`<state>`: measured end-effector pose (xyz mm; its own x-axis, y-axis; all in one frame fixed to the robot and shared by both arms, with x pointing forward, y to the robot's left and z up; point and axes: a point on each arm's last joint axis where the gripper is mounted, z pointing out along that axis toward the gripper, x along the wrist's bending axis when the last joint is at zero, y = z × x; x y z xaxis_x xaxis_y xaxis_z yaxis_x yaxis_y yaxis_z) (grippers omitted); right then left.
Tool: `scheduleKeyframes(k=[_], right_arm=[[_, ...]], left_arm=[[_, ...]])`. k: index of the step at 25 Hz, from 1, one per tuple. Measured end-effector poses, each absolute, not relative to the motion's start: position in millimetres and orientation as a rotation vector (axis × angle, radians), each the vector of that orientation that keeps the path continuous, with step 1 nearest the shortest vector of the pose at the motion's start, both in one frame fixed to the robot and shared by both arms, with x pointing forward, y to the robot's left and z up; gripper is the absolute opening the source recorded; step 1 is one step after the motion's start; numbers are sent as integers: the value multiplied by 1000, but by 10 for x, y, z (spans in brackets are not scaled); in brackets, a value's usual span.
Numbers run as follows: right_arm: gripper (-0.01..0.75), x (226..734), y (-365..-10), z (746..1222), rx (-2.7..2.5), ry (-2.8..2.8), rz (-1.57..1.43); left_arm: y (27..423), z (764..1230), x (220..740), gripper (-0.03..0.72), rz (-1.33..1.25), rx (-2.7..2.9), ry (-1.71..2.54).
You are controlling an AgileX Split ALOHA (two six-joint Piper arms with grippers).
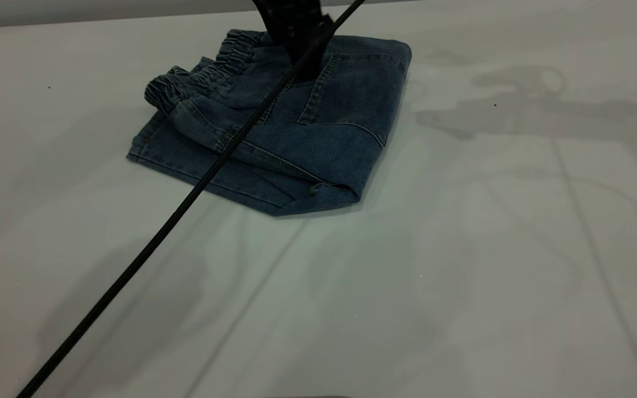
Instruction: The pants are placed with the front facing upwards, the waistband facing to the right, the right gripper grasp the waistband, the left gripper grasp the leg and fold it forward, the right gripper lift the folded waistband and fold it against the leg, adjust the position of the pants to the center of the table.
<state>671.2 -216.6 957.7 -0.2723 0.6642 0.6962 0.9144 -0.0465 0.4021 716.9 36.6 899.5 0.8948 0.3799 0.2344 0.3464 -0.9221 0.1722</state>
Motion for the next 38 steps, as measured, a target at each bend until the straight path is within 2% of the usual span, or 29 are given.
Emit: scheduleKeyframes(k=[6, 10, 12, 20, 26, 32, 38], right_arm=[[589, 6704, -2162, 9579, -1674, -1940, -1221], [589, 6692, -2155, 9582, -1660, -1933, -1214], [589, 6689, -2153, 9583, -1656, -1932, -1212], [589, 6688, -2152, 9584, -1654, -1932, -1212], [589, 6681, -2148, 9589, -1645, -1929, -1207], [589, 6720, -2158, 9873, -1512, -1932, -1216], [589, 6764, -2274, 10209, -1600, -1966, -1128]], left_arm=[[357, 8469, 7137, 586, 282, 3048, 289], [339, 8431, 7141, 586, 265, 3030, 301], [327, 8435, 7137, 586, 247, 2999, 417], [229, 8442, 7084, 587, 131, 2633, 1359], [223, 8459, 7083, 587, 113, 2559, 1476], [243, 8728, 7116, 587, 169, 2573, 1373], [318, 9659, 7122, 587, 315, 2443, 1304]])
